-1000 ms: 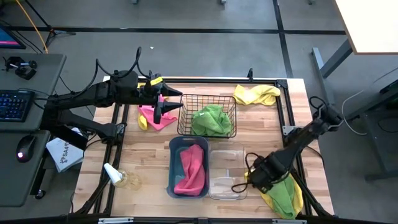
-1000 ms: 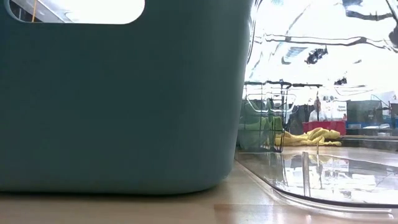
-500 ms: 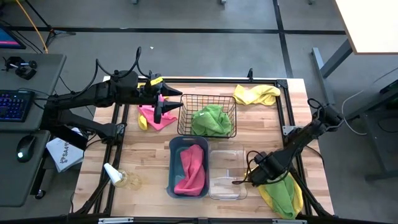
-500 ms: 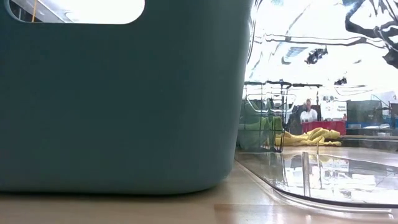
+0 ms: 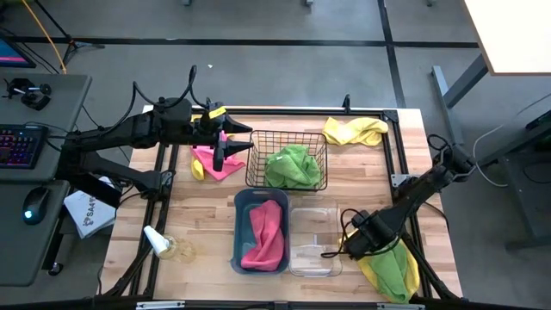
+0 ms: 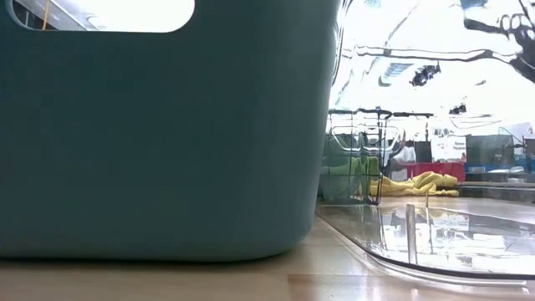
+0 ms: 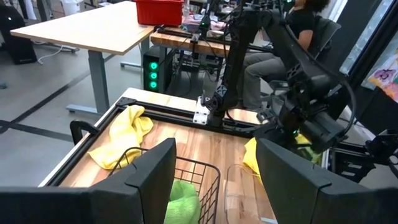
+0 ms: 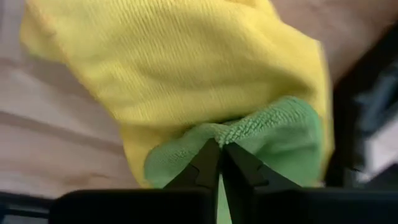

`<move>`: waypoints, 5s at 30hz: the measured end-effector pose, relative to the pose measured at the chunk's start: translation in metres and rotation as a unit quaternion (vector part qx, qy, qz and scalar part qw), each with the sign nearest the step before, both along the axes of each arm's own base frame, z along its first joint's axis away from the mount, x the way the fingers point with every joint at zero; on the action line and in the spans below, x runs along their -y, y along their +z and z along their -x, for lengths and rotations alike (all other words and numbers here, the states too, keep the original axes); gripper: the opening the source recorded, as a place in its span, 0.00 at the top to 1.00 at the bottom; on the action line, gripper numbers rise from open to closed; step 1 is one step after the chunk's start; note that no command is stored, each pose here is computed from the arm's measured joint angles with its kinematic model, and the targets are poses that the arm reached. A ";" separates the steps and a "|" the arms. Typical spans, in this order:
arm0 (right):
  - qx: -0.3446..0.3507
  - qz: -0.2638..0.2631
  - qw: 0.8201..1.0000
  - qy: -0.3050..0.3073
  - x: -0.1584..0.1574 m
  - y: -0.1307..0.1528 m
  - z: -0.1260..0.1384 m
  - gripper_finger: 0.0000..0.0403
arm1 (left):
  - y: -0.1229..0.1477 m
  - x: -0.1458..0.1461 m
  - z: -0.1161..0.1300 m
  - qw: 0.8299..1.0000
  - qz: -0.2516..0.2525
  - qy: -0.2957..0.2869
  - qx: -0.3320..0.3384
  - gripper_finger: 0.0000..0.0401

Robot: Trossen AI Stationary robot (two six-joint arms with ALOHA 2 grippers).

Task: Sort microfiber towel by color & place in baskets
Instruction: Put the green microfiber cloth into the wire basket

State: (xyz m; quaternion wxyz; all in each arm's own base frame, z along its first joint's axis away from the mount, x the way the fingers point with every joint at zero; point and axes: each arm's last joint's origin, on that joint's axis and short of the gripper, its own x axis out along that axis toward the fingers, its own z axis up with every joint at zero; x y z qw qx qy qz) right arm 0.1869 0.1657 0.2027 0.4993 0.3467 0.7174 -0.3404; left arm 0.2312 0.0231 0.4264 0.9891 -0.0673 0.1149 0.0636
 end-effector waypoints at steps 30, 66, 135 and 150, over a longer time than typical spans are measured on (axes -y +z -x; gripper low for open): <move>0.578 0.419 0.694 0.096 0.109 0.301 -0.035 1.00 | 0.003 -0.001 -0.001 1.000 -0.006 0.022 0.013 0.47; 0.513 0.369 0.761 -0.145 0.162 0.130 -0.084 1.00 | -0.001 0.001 0.003 1.000 0.028 -0.013 -0.006 0.47; 0.230 0.089 0.932 0.267 0.219 -0.038 -0.192 1.00 | 0.000 0.001 0.003 0.999 0.043 -0.005 -0.002 0.47; 0.244 0.094 0.898 0.354 0.229 -0.039 -0.194 1.00 | 0.000 0.001 0.003 0.999 0.053 -0.002 -0.002 0.47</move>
